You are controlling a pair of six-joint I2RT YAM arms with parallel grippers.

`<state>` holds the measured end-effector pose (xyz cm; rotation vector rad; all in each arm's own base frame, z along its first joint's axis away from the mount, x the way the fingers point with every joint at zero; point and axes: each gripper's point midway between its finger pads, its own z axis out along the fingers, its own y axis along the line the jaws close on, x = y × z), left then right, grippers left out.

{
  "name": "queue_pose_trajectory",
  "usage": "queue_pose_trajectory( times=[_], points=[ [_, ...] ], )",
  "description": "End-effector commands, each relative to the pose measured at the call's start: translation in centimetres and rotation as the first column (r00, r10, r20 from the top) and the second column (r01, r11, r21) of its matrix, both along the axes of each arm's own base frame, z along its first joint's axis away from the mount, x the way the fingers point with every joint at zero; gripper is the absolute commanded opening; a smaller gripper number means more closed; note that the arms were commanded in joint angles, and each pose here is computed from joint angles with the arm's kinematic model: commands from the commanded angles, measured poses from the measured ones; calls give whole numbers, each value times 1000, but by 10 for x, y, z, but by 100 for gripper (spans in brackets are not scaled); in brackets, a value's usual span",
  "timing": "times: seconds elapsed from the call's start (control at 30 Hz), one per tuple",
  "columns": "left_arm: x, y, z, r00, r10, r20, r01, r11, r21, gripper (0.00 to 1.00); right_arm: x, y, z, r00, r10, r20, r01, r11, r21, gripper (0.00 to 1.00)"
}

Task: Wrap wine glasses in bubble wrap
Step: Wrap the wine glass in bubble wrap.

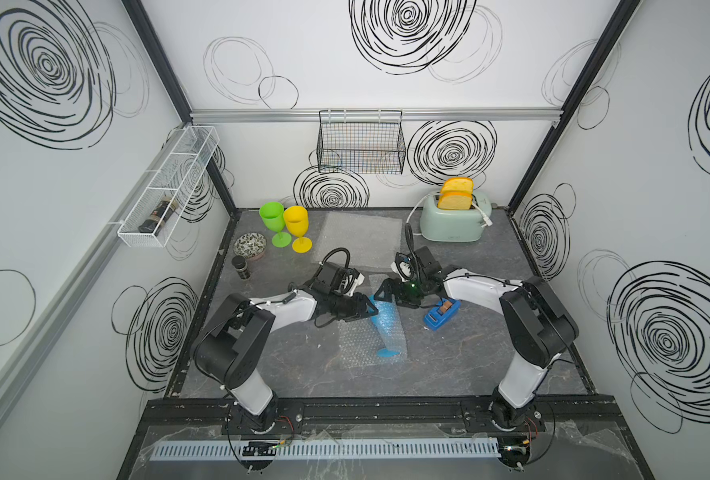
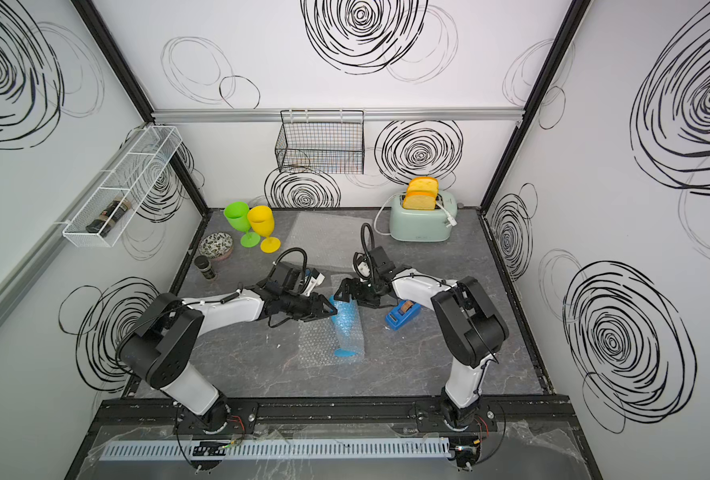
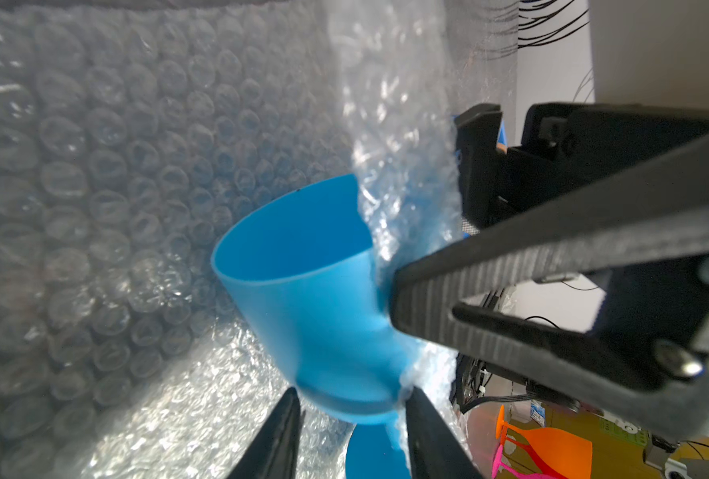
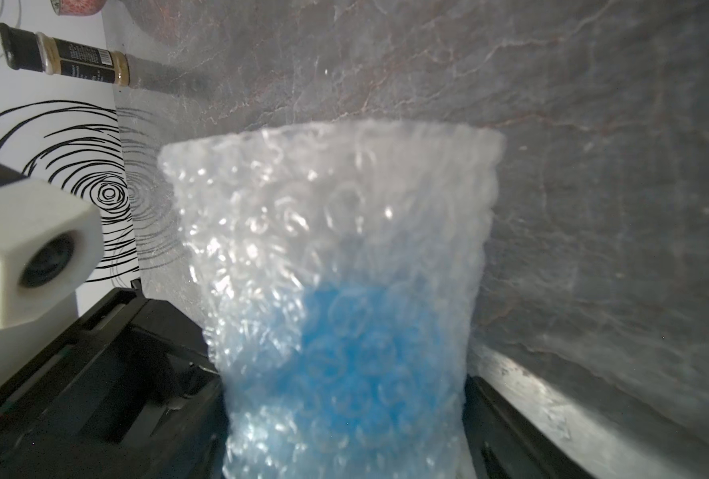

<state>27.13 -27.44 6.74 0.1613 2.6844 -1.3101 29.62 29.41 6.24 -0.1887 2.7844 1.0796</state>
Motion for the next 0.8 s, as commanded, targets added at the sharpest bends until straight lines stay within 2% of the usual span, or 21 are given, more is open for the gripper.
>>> queue_pose_trajectory(
  times=[0.0,0.37,0.77],
  points=[
    [-3,4,-9,1000,5,9,-5,999,32,43,-6,-5,6,1000,11,-12,-11,1000,10,91],
    [-5,5,-11,1000,3,8,-3,999,37,44,-6,-5,33,1000,11,19,-13,993,116,93],
    [-6,5,-10,1000,1,3,-1,999,34,43,-8,-11,-2,999,17,-35,-16,999,28,89]
  ],
)
